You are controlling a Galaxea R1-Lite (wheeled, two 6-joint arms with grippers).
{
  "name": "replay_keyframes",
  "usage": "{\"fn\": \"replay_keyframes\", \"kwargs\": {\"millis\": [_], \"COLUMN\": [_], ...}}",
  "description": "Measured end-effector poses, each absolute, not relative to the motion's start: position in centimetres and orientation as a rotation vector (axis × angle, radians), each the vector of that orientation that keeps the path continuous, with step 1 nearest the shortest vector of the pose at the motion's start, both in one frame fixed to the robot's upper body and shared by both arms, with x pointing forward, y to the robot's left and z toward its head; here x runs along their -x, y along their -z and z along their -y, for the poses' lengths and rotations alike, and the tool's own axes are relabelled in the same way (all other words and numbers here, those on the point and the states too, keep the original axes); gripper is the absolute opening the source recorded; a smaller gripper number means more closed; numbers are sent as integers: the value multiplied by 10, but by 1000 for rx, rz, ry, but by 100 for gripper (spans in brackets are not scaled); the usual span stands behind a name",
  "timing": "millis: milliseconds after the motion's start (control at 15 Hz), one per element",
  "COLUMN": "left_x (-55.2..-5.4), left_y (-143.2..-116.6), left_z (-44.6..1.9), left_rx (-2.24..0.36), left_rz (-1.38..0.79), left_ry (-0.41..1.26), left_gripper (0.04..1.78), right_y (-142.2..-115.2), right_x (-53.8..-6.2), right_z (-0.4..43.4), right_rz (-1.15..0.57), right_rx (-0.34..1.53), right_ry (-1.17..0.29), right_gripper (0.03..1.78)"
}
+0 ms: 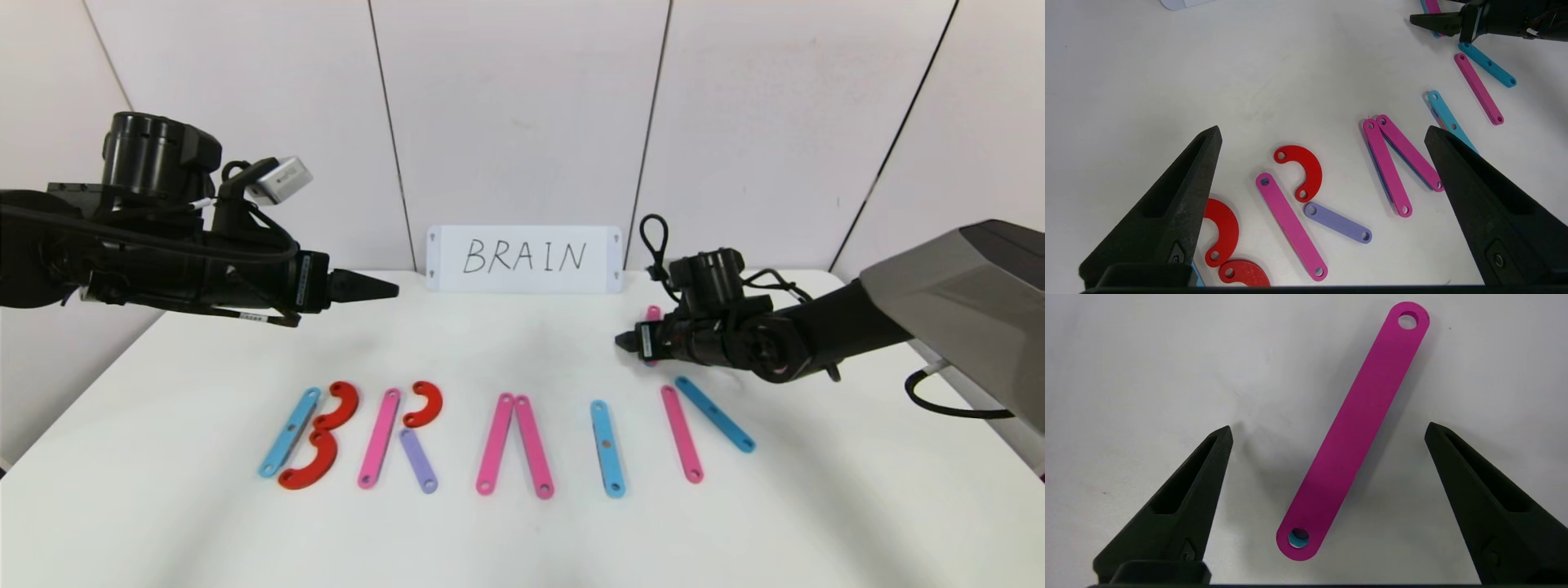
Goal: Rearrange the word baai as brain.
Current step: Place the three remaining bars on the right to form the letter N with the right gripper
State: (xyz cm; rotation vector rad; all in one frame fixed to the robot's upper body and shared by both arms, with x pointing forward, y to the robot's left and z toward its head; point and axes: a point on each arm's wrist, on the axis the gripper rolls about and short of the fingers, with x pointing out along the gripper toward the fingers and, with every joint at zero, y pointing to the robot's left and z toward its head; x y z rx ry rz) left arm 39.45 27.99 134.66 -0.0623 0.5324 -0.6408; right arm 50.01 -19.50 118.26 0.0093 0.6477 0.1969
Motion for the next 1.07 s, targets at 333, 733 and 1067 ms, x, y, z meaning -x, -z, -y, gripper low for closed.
{"fn": "replay_keyframes", "kwargs": {"millis": [333, 733, 1067], "left_x": [-394, -394, -394], "left_y": [-1346, -1346, -1346], "left_z": [-279, -279, -279], "left_rx": [62, 62, 61], "left_rz": [-533, -534, -533], "left_ry": [643, 644, 645], "left_gripper": [174, 174, 174], "right_y": [-1180, -1183, -1212], "right_x": [-500, -498, -479], "right_z": [195, 195, 208], "right_rz": [-655, -651, -626], "right_rx": [-8, -9, -12], "right_ry": [-197, -197, -185], "right_gripper": [89, 30, 30]}}
